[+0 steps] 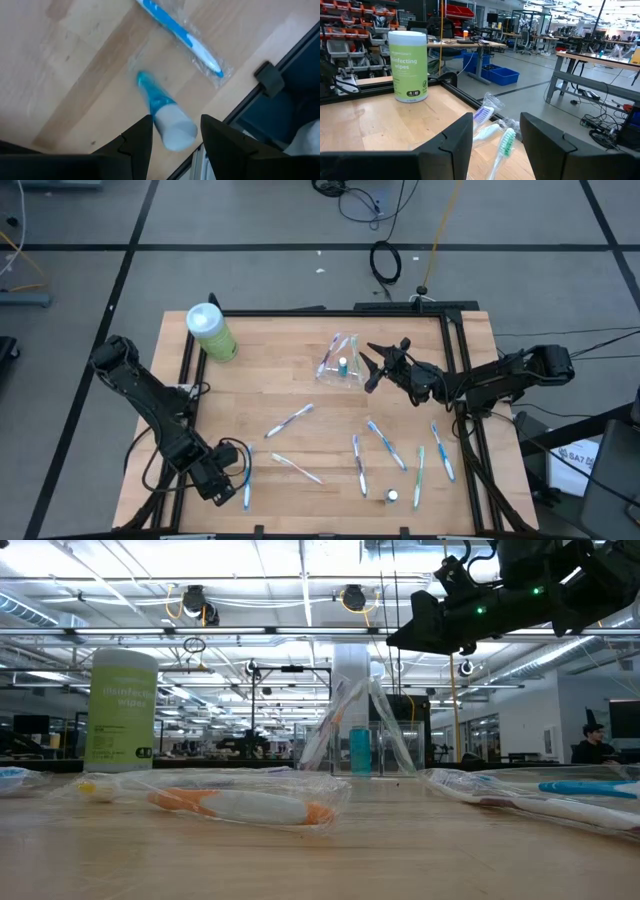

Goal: Pick & Place toothbrushing station
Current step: Put the left blue mouthwash into the transparent organizer

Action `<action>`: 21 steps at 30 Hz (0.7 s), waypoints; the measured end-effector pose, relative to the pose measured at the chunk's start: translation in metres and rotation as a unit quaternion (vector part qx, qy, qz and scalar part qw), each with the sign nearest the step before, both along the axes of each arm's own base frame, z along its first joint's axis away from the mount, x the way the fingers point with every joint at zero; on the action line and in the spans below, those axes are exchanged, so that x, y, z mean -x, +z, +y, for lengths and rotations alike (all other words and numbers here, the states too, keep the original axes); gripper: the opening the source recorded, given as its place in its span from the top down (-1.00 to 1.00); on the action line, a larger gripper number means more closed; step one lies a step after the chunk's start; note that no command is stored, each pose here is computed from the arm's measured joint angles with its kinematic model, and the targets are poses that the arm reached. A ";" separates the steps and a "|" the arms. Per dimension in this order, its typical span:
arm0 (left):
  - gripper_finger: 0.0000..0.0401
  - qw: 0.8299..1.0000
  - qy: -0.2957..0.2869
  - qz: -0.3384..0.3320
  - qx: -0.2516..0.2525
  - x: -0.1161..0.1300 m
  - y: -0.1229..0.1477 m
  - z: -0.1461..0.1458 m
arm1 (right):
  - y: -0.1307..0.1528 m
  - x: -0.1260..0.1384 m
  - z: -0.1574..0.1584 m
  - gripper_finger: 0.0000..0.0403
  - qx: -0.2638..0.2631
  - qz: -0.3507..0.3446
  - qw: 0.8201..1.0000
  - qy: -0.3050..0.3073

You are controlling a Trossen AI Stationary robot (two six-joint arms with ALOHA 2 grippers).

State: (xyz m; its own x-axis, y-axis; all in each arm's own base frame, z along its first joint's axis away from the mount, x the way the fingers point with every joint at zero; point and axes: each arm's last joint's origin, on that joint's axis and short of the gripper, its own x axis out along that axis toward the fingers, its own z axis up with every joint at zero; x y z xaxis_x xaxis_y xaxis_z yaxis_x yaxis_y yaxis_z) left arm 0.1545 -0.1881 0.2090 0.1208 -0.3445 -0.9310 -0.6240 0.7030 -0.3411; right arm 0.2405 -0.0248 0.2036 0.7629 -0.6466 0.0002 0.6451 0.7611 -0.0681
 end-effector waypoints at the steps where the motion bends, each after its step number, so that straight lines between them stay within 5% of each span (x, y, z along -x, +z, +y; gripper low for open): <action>1: 0.15 1.000 -0.001 -0.001 -0.001 0.000 0.000 0.000 | 0.000 0.000 0.000 0.23 0.000 0.000 1.000 0.000; 21: 0.15 1.000 -0.013 -0.006 -0.016 0.004 -0.001 -0.001 | 0.000 0.000 0.000 0.23 0.000 0.000 1.000 0.000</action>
State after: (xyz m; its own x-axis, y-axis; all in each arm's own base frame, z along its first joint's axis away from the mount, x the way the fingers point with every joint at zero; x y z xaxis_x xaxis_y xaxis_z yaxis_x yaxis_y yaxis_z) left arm 0.1503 -0.1893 0.2084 0.1241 -0.3178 -0.9400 -0.6012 0.7296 -0.3261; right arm 0.2405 -0.0248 0.2036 0.7631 -0.6463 0.0002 0.6448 0.7613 -0.0679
